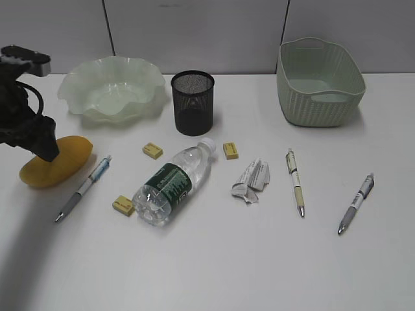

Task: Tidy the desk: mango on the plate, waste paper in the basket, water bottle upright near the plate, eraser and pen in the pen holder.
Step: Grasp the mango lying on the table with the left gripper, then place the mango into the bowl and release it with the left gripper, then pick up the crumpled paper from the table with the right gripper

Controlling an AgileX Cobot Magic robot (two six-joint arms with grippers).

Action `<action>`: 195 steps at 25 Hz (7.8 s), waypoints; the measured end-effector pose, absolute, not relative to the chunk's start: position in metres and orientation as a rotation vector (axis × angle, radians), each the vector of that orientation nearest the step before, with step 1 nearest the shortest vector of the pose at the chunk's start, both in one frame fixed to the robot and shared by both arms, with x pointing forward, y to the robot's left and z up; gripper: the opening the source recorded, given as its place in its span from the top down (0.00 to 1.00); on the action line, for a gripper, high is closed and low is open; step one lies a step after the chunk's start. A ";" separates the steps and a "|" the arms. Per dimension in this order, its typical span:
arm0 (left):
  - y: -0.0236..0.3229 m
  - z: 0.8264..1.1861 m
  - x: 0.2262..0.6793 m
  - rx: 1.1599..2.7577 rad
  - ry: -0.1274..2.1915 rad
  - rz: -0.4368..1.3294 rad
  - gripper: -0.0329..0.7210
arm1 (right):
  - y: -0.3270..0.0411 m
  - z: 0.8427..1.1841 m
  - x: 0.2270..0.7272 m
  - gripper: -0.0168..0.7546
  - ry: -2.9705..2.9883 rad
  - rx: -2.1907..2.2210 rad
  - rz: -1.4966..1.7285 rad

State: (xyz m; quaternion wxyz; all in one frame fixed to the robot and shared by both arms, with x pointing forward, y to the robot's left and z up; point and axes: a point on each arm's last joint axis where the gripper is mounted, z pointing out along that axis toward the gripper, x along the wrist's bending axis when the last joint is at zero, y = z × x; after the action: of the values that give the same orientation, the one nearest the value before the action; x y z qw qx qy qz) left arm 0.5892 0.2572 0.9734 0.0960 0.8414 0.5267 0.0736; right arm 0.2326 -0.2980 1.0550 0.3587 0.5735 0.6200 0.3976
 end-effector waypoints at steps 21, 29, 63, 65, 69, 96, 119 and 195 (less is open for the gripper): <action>0.256 0.919 0.609 2.606 1.469 0.183 0.05 | -0.298 1.055 0.233 0.22 1.599 1.479 1.026; 0.255 0.917 0.613 2.567 1.466 0.228 0.12 | -0.298 1.055 0.233 0.22 1.599 1.479 1.026; 0.245 1.016 0.609 2.325 1.446 0.305 0.17 | -0.298 1.055 0.233 0.22 1.599 1.479 1.026; 0.242 1.024 0.617 2.247 1.437 0.350 0.17 | -0.298 1.055 0.233 0.22 1.599 1.479 1.026; 0.238 1.036 0.639 2.112 1.418 0.439 0.18 | -0.298 1.055 0.233 0.22 1.599 1.479 1.026; 0.221 0.923 0.752 1.860 1.555 0.359 0.11 | -0.298 1.055 0.233 0.22 1.599 1.479 1.026; 0.224 1.050 0.669 2.182 1.571 0.013 0.19 | -0.298 1.055 0.233 0.22 1.599 1.479 1.026; 0.286 1.058 0.268 1.844 1.442 0.649 0.30 | -0.295 1.070 0.277 0.22 1.645 1.527 0.982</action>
State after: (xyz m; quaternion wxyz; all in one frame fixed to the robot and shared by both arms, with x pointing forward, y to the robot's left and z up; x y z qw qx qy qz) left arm 0.2678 0.2859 1.0579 0.3489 0.7113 0.5565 0.2503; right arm 0.2767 -0.2946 1.0702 0.3391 0.5862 0.6318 0.3770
